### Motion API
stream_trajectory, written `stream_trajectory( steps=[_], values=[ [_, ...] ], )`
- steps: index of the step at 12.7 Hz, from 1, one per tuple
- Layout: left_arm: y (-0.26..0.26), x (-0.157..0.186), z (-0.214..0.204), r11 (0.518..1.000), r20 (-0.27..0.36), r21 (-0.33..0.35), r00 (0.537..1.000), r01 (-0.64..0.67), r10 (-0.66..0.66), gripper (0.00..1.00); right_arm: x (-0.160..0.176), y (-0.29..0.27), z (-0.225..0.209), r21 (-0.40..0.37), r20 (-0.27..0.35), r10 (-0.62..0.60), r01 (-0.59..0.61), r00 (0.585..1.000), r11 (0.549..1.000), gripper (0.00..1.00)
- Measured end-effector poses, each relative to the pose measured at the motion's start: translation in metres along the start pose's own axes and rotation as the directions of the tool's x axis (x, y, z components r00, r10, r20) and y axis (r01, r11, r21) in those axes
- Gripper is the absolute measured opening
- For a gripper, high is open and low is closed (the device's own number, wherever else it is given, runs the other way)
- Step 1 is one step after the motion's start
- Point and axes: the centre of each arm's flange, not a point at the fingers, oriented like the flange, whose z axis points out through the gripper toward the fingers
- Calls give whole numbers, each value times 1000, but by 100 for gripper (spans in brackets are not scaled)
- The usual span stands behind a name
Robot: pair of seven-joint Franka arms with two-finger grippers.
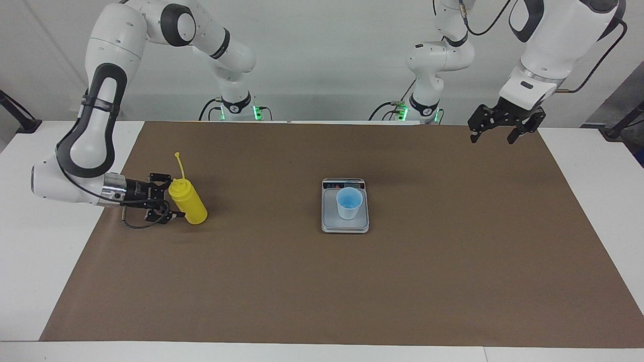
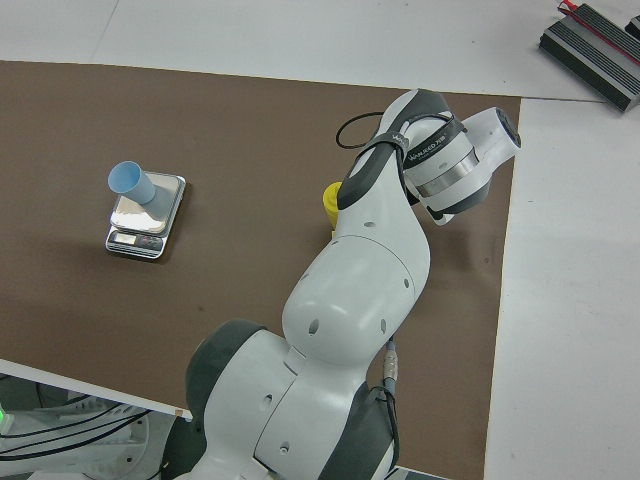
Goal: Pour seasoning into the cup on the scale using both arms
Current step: 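Grasp the yellow bottle with the right gripper and lift it upright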
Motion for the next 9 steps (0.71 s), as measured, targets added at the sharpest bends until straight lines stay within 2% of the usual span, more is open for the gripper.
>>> stream_trajectory(
  steps=[1, 2, 4, 5, 7, 9],
  values=[
    [0, 0, 0, 1000, 0, 0, 1000, 0, 0, 100, -1, 0, 1, 7, 11, 2, -2, 1000, 1000, 100],
    [0, 0, 0, 1000, 0, 0, 1000, 0, 0, 100, -2, 0, 1, 14, 20, 1, -1, 1000, 1000, 91],
    [0, 0, 0, 1000, 0, 0, 1000, 0, 0, 100, -5, -1, 1, 20, 28, -2, 1, 1000, 1000, 65],
    [0, 0, 0, 1000, 0, 0, 1000, 0, 0, 100, -6, -2, 1, 22, 27, -1, 0, 1000, 1000, 62],
    [0, 0, 0, 1000, 0, 0, 1000, 0, 0, 100, -10, -5, -1, 36, 15, 51, -51, 999, 998, 62],
    [0, 0, 0, 1000, 0, 0, 1000, 0, 0, 100, -33, -19, -7, 88, -36, 104, -100, 994, 991, 62]
  ],
)
